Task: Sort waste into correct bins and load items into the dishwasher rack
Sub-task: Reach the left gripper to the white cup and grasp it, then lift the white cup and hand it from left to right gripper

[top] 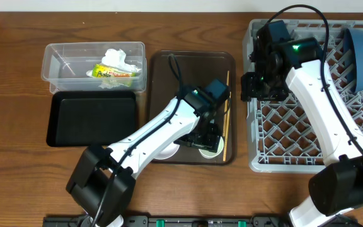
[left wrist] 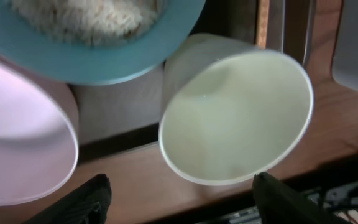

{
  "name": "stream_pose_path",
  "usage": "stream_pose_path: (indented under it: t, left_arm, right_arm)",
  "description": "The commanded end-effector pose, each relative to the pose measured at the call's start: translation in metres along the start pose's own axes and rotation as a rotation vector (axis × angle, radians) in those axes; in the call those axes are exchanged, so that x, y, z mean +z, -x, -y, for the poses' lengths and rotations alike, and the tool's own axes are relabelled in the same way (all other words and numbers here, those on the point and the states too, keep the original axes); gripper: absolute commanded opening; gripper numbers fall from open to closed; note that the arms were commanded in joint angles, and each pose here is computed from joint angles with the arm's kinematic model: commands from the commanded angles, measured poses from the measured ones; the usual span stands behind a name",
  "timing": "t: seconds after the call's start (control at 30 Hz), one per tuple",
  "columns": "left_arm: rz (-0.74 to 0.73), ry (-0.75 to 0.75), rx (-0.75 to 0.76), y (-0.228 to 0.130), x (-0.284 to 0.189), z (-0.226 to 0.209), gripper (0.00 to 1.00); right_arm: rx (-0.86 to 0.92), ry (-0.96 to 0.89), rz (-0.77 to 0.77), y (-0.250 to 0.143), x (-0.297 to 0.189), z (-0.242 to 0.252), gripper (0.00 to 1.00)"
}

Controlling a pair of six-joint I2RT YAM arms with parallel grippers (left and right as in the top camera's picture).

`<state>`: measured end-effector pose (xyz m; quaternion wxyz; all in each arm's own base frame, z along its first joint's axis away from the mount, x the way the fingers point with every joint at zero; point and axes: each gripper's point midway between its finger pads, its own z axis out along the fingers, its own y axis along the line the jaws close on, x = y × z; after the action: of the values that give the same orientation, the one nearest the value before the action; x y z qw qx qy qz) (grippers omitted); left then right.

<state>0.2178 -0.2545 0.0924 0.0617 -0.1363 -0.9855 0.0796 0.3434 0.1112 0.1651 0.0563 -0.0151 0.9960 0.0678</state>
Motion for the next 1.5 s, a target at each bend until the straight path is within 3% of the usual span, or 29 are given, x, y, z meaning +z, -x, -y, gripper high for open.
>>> stream_pose_path:
  t: [0.0, 0.3, 0.73, 1.07, 1.17, 1.47]
  left_arm:
    - [0.012, 0.016, 0.001, 0.001, 0.005, -0.006, 0.71]
    - [0.051, -0.007, -0.021, 0.01, 0.01, -0.001, 0.54]
    - [0.084, 0.027, -0.101, 0.018, 0.019, -0.009, 0.44]
    - [0.082, 0.028, -0.116, 0.017, 0.023, -0.01, 0.19]
    - [0.085, 0.026, -0.125, 0.018, 0.023, -0.01, 0.06]
    - [0.094, 0.006, -0.166, 0.026, 0.011, -0.023, 0.06]
  right_arm:
    - [-0.009, 0.003, 0.029, 0.0, -0.011, 0.003, 0.63]
    - [-0.008, 0.002, 0.025, -0.001, -0.01, 0.003, 0.63]
    - [-0.008, 0.001, 0.021, -0.002, -0.01, 0.003, 0.63]
    - [-0.007, 0.0, 0.015, -0.004, -0.01, 0.003, 0.63]
    - [-0.007, 0.0, 0.015, -0.004, -0.01, 0.003, 0.62]
    - [-0.048, 0.11, 0.049, 0.005, -0.015, -0.017, 0.63]
